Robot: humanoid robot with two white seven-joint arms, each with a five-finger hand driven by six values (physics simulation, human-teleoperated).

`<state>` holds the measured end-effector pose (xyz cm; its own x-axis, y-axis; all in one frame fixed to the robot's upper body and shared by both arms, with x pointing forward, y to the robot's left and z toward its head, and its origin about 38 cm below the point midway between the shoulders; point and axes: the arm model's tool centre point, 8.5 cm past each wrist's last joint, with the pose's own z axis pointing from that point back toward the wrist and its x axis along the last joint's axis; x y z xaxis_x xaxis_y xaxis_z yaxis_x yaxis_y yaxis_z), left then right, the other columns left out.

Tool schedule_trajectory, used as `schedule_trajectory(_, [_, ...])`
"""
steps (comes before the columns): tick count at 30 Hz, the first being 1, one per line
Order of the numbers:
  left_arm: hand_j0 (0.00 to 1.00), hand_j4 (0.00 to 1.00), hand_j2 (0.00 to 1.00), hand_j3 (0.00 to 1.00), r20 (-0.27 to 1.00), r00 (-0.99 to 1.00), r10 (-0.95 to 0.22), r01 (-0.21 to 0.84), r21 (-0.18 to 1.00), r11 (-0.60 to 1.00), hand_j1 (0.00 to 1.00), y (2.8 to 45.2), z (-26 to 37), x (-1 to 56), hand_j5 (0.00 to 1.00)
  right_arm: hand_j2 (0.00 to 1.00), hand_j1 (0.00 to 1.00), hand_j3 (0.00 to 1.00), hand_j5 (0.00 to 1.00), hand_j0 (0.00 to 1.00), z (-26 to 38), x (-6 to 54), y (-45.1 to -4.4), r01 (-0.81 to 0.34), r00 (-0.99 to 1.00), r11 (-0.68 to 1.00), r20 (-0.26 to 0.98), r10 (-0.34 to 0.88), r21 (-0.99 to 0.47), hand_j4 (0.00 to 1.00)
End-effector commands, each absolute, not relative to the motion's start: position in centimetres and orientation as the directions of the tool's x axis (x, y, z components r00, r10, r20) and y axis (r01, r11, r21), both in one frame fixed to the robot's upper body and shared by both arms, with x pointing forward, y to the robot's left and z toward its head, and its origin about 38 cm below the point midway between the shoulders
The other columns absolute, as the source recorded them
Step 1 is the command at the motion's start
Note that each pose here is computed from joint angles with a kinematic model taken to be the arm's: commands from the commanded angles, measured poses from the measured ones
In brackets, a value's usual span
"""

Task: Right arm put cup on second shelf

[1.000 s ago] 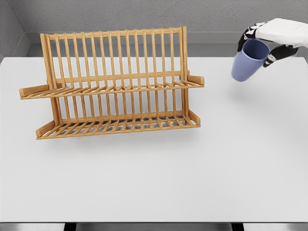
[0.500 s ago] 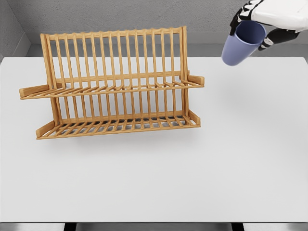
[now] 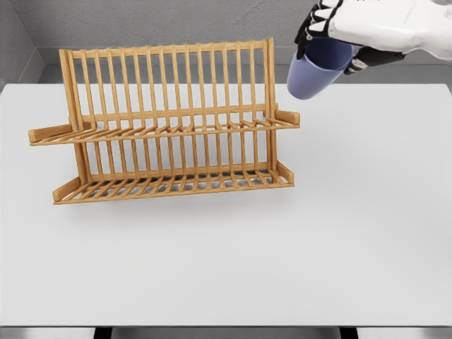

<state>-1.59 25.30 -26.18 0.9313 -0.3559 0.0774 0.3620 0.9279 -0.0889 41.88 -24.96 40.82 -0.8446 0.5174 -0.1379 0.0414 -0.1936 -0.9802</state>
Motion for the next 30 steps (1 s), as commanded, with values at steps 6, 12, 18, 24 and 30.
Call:
schedule_trajectory(6, [1.0,1.0,1.0,1.0,0.077,0.931,-0.356,0.362,-0.089,0.928,1.0,25.3,-26.2,-1.6,1.0,0.56,0.56,0.56,0.56,0.56,40.7,41.0,-22.5,0.071,-0.887,-0.177,-0.143,0.44,-0.982,0.56])
schedule_trajectory(12, [1.0,1.0,1.0,1.0,0.077,0.931,-0.356,0.362,-0.089,0.928,1.0,25.3,-26.2,-1.6,1.0,0.56,0.56,0.56,0.56,0.56,40.9,41.1,-20.9,0.084,-0.902,-0.15,-0.139,0.408,-0.985,0.56])
schedule_trajectory(18, [1.0,1.0,1.0,1.0,0.077,0.931,-0.356,0.362,-0.089,0.928,1.0,25.3,-26.2,-1.6,1.0,0.57,0.57,0.57,0.57,0.57,39.3,41.1,-19.7,0.047,-0.917,-0.164,-0.107,0.383,-0.985,0.57])
schedule_trajectory(24, [1.0,1.0,1.0,1.0,0.077,0.931,-0.356,0.362,-0.089,0.928,1.0,25.3,-26.2,-1.6,1.0,0.57,0.57,0.57,0.57,0.57,38.3,41.1,-19.5,0.026,-0.922,-0.178,-0.092,0.377,-0.984,0.57])
schedule_trajectory(30, [1.0,1.0,1.0,1.0,0.077,0.931,-0.356,0.362,-0.089,0.928,1.0,25.3,-26.2,-1.6,1.0,0.57,0.57,0.57,0.57,0.57,37.0,41.1,-19.6,-0.005,-0.923,-0.197,-0.071,0.379,-0.98,0.57])
